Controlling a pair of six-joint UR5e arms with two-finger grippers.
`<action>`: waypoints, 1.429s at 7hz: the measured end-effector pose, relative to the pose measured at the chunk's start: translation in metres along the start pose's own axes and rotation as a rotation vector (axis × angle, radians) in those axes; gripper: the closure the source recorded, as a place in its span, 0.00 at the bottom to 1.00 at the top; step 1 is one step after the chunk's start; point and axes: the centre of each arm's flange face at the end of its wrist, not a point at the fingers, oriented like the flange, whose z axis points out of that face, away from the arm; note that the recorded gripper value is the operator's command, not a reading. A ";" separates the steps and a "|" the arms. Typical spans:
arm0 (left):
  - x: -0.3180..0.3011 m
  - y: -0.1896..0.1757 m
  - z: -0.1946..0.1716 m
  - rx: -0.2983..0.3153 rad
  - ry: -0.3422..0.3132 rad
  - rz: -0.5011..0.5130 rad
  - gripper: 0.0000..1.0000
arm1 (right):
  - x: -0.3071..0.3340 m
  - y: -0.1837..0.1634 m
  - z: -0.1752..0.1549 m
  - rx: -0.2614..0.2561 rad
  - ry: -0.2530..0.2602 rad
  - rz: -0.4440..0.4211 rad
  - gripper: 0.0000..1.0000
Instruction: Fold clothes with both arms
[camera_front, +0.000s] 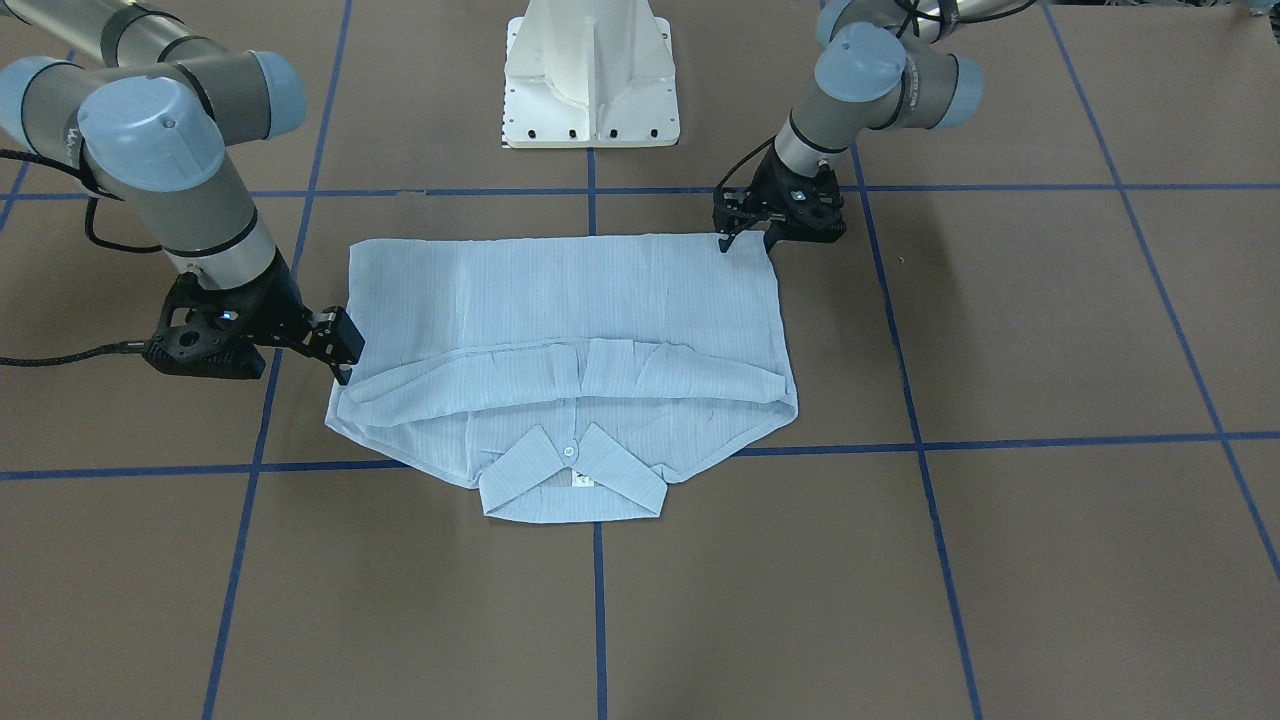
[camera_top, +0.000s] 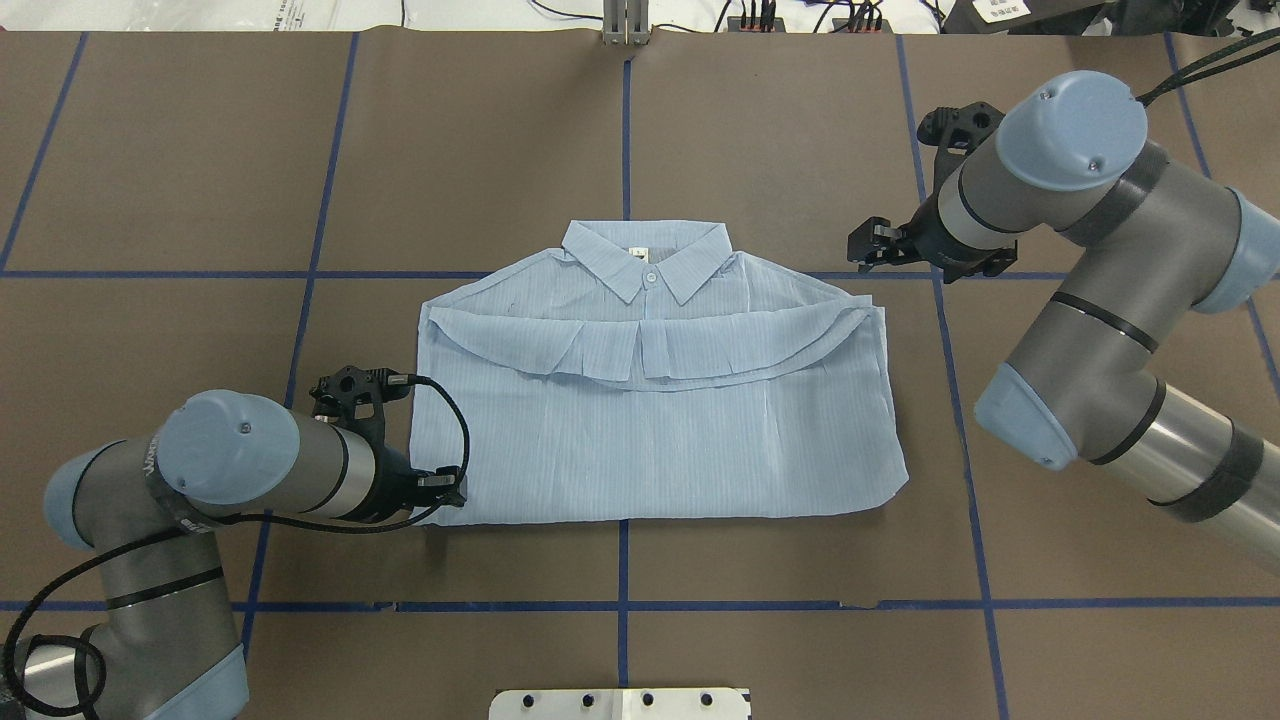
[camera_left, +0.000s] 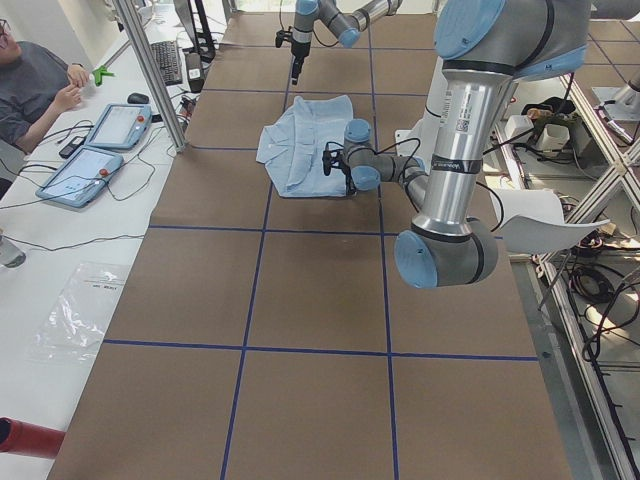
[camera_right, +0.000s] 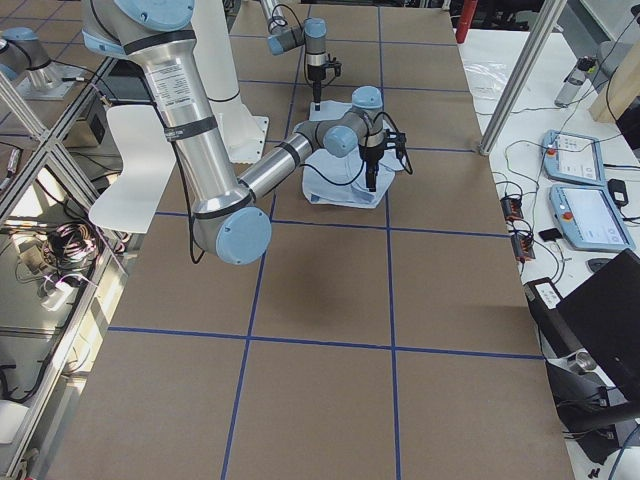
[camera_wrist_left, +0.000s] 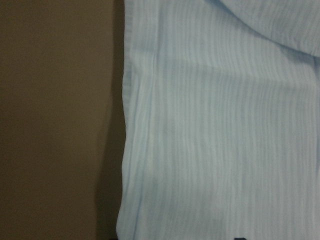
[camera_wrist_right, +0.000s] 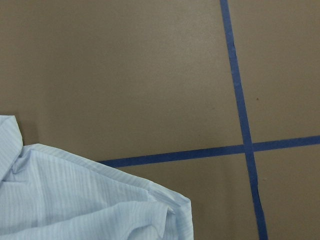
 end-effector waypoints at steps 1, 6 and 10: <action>0.000 0.002 0.001 0.000 -0.001 -0.002 1.00 | 0.000 0.000 0.000 0.000 0.000 0.001 0.00; -0.058 -0.030 -0.046 0.068 -0.074 0.012 1.00 | -0.005 0.001 0.000 -0.001 -0.006 0.001 0.00; -0.080 -0.216 -0.070 0.256 -0.223 0.102 1.00 | -0.015 0.005 -0.001 -0.005 -0.019 -0.002 0.00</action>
